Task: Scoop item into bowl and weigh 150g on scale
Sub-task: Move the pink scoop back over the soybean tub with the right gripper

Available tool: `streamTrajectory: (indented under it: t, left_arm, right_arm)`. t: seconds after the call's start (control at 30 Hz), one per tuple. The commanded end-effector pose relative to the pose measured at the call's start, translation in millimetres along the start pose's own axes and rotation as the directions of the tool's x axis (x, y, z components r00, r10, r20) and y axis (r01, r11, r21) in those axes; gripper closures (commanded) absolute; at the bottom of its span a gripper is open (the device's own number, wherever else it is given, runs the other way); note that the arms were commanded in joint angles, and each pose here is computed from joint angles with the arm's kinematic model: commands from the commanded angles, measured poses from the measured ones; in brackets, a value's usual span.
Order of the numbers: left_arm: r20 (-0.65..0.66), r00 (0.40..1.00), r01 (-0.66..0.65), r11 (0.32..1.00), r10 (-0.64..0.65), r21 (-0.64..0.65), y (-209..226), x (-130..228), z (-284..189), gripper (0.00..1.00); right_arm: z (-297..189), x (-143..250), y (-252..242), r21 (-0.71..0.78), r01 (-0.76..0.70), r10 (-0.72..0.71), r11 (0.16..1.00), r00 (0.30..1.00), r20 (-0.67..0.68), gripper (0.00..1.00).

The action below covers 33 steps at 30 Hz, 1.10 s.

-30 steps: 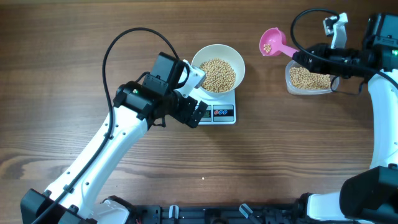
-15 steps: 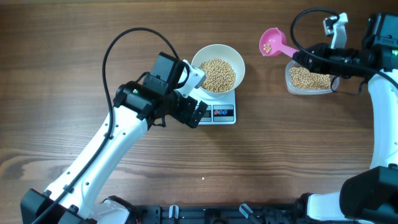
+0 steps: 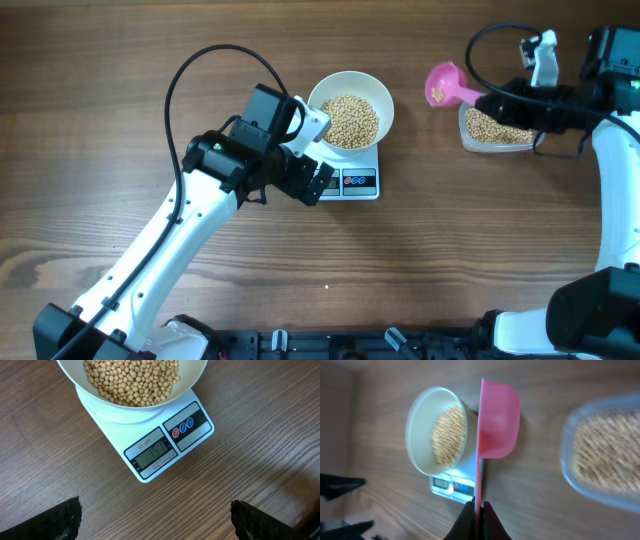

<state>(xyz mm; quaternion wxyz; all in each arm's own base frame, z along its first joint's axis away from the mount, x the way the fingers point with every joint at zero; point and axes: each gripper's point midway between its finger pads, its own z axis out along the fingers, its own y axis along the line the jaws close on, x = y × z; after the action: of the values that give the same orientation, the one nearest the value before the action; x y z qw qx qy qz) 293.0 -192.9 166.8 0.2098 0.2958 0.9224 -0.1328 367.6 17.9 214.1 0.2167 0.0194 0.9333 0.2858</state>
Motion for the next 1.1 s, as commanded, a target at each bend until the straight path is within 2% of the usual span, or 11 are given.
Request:
streamTrajectory:
  t: [0.0,0.3,0.63,0.8,1.0,1.07]
  left_arm:
    - [0.035,0.999,0.008,1.000,-0.008,-0.011,2,-7,-10,0.00]
    - [0.035,0.999,0.008,1.000,-0.008,-0.011,2,-7,-10,0.00]
    - [0.035,0.999,0.008,1.000,-0.008,-0.011,2,-7,-10,0.00]
    - [0.035,0.999,0.008,1.000,-0.008,-0.011,2,-7,-10,0.00]
    - [0.035,0.999,0.008,1.000,-0.008,-0.011,2,-7,-10,0.00]
    - [0.035,0.999,0.008,1.000,-0.008,-0.011,2,-7,-10,0.00]
  right_arm:
    - [-12,1,-26,0.125,-0.033,0.031,0.992,0.999,0.017,0.96]
    - [-58,1,-41,0.293,-0.061,0.026,0.954,0.992,0.123,0.96]
    - [-76,12,-74,0.479,-0.215,0.153,0.851,0.974,0.165,0.96]
    - [-75,3,-74,0.523,-0.193,0.111,0.830,0.977,0.184,0.96]
    - [-63,6,-59,0.641,-0.033,-0.022,0.767,0.997,0.078,0.96]
    - [-64,8,-61,0.701,0.000,-0.047,0.713,0.998,0.049,0.96]
